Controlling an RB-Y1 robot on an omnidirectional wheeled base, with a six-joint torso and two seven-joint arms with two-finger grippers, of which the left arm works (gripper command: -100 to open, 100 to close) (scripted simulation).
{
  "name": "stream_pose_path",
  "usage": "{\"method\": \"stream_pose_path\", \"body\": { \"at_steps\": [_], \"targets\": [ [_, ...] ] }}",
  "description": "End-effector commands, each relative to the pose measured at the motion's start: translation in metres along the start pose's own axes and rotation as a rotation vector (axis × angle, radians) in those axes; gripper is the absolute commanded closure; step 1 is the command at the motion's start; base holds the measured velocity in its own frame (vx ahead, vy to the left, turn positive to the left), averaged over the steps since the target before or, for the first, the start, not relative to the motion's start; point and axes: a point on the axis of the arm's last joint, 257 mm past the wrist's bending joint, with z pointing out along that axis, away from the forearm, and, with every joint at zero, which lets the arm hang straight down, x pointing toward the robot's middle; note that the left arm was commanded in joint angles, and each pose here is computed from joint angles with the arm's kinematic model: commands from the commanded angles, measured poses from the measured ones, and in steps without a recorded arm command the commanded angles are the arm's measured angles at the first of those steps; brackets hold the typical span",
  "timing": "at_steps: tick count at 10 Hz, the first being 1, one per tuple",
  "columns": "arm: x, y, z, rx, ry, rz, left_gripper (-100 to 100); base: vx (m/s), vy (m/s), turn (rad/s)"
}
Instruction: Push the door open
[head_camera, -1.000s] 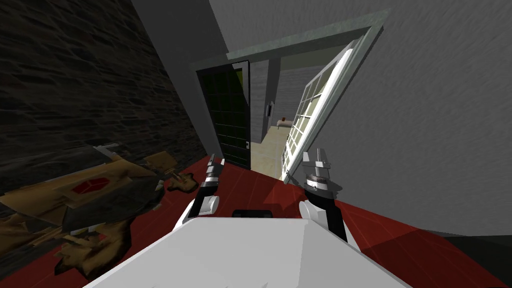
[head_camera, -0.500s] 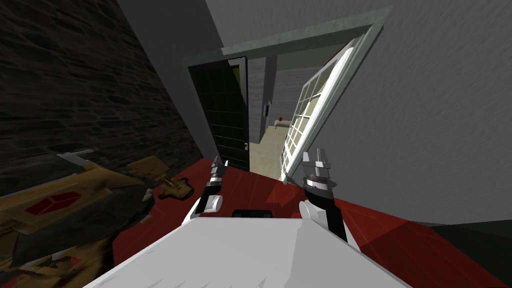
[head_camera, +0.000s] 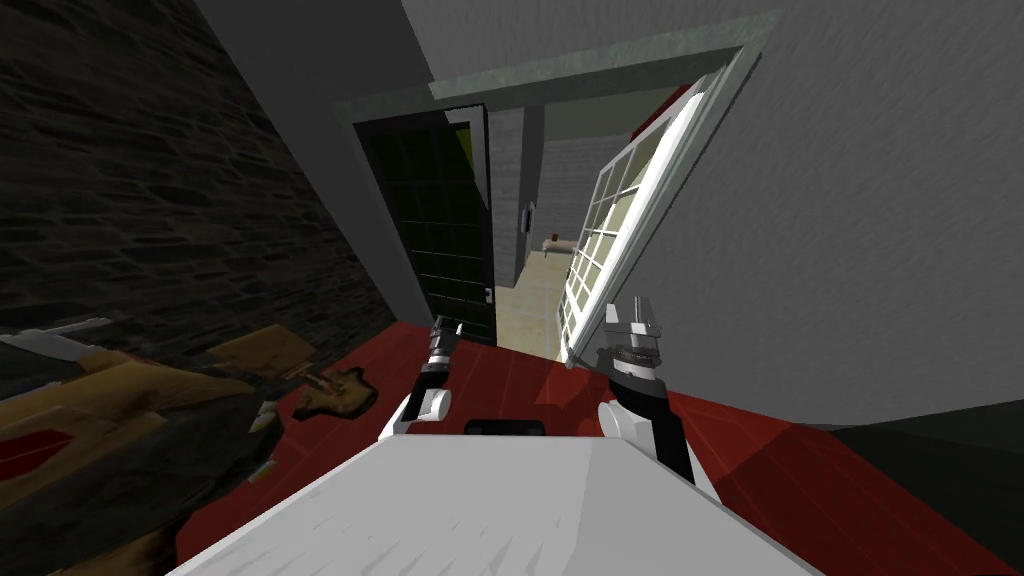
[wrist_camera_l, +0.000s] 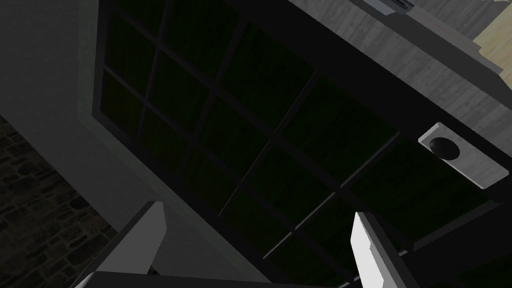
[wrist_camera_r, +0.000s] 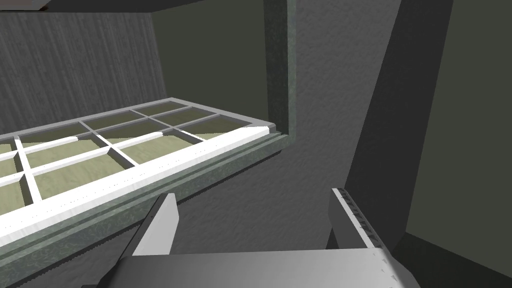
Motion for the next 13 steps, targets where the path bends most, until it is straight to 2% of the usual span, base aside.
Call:
{"method": "stream_pose_path", "body": {
  "at_steps": [1,2,3,6,7,10,13],
  "targets": [
    [-0.004,0.010,0.0018,-0.008,-0.004,-0.059,-100,0.099,0.064,-0.098],
    [-0.006,0.017,0.0021,-0.015,-0.009,-0.093,-100,0.100,0.057,-0.097],
    [-0.009,0.020,0.0005,-0.022,-0.014,-0.092,-100,0.059,0.048,-0.038],
    [-0.014,0.041,0.0014,-0.039,-0.029,-0.196,-100,0.057,0.054,-0.100],
    [-0.017,0.043,-0.0001,-0.045,-0.034,-0.195,-100,0.055,0.054,-0.035],
    [-0.023,0.064,-0.0005,-0.062,-0.055,-0.294,-100,0.071,0.060,-0.093],
    [-0.027,0.072,-0.0020,-0.071,-0.066,-0.326,-100,0.045,0.036,-0.046]
  ]
}}
